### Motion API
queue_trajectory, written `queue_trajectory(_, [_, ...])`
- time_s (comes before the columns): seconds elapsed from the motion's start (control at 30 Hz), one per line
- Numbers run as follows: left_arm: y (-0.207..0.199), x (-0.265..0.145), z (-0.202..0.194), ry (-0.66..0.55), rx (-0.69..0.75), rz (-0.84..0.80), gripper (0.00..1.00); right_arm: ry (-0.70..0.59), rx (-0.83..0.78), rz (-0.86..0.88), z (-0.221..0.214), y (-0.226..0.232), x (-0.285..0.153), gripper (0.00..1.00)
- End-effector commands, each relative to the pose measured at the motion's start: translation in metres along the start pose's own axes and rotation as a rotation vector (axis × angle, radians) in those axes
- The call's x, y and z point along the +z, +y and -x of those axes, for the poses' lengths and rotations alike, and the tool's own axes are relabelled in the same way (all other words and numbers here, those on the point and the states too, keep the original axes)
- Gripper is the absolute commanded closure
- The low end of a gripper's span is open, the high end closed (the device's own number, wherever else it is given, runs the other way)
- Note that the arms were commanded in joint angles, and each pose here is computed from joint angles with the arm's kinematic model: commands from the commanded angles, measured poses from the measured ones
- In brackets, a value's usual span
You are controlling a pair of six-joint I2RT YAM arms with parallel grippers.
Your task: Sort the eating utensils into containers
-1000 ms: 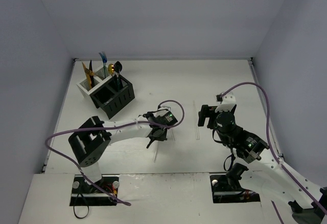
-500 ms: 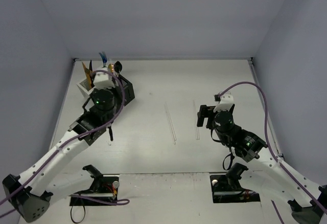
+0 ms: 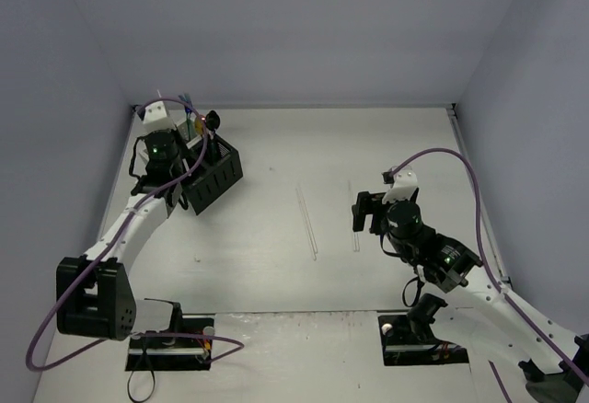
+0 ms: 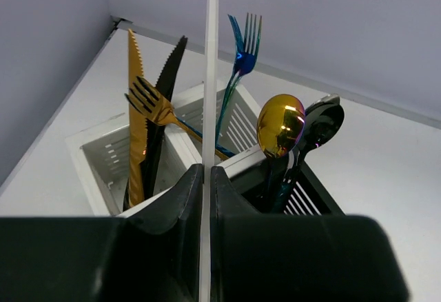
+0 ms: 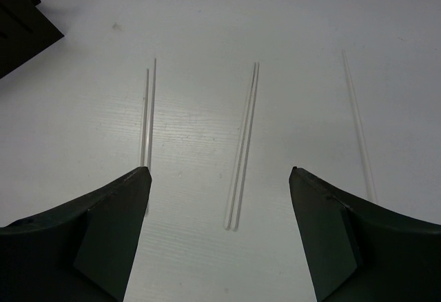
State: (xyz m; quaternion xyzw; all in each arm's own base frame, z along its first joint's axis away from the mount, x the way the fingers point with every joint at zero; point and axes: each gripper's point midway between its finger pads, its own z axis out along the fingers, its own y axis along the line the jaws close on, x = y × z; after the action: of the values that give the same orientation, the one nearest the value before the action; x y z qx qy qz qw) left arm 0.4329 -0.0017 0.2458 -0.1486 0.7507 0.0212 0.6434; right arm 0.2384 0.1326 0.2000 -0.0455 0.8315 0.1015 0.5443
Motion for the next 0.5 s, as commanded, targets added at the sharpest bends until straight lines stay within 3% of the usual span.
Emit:
queue_trajectory(0.0, [-0.014,0.008,0.039,-0.179,0.005,-0.071,1.0,-0.056,0.029,0.025,0.016,0.005,-0.001,0.21])
queue_trajectory(0.17, [-0.013,0.01,0.02,-0.164,-0.017,-0.069,0.96,-0.047,0.032,0.034,0.013,0.006,-0.001,0.22])
queue_trajectory(0.47, [-0.038,-0.025,0.027,-0.155,-0.052,-0.124,0.71,-0.034,0.025,0.017,0.009,0.005,0.004,0.22])
